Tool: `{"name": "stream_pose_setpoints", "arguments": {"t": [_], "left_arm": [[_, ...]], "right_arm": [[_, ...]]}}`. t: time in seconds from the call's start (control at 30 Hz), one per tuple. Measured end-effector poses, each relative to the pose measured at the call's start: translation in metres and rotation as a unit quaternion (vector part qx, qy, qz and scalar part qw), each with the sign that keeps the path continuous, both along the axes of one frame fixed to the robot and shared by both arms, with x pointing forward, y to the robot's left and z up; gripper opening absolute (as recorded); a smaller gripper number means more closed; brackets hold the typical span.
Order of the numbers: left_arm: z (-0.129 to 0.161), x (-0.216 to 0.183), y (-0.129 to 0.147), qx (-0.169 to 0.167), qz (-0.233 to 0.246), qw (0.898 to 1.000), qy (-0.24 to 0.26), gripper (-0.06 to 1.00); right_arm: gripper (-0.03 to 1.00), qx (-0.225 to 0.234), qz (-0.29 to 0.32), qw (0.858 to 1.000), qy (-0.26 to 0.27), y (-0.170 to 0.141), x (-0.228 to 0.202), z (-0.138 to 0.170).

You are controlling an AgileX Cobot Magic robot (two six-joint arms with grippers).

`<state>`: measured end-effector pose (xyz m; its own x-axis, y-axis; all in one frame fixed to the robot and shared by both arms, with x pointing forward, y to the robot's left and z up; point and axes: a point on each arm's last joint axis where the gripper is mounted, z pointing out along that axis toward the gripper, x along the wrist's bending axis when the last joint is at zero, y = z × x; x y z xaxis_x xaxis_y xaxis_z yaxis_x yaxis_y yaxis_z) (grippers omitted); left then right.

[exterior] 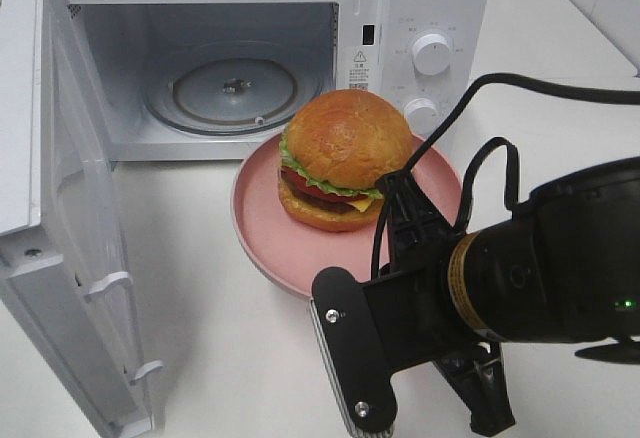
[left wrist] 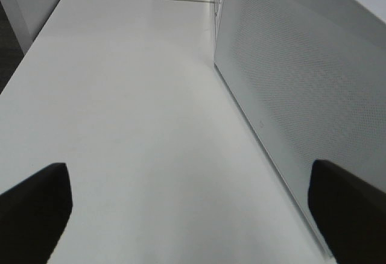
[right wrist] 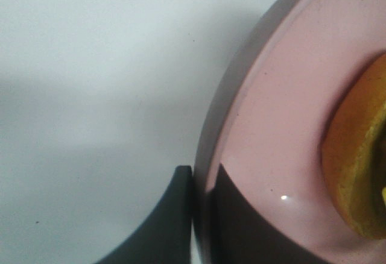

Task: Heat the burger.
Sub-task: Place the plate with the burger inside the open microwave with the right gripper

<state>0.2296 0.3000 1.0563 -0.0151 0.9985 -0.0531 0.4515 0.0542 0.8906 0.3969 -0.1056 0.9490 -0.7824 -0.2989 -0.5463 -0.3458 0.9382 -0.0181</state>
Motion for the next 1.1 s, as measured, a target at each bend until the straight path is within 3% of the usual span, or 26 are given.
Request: {"name": "stream_pose_setpoints", "arguments": {"t": [0.27, 0.57, 0.93, 1.1], "left_arm": [[0.000, 0.000, 0.000, 0.000, 0.000, 1.000, 0.000, 0.99], [0.000, 0.000, 0.000, 0.000, 0.000, 1.000, 0.000, 0.99], [0.000, 0.000, 0.000, 0.000, 0.000, 1.000, 0.000, 0.99], [0.000, 0.000, 0.000, 0.000, 0.000, 1.000, 0.000, 0.99]], "right_arm": [[0.05, -0.020, 0.046, 0.999, 0.006, -0.009, 0.012, -0.001], [0.05, -0.032, 0.107, 0.993, 0.047, -0.017, 0.018, -0.005], [0.05, 0.012, 0.153, 0.986, 0.065, -0.018, 0.023, -0.004], [0.05, 0.006, 0.170, 0.984, 0.059, -0.017, 0.023, -0.004]]}}
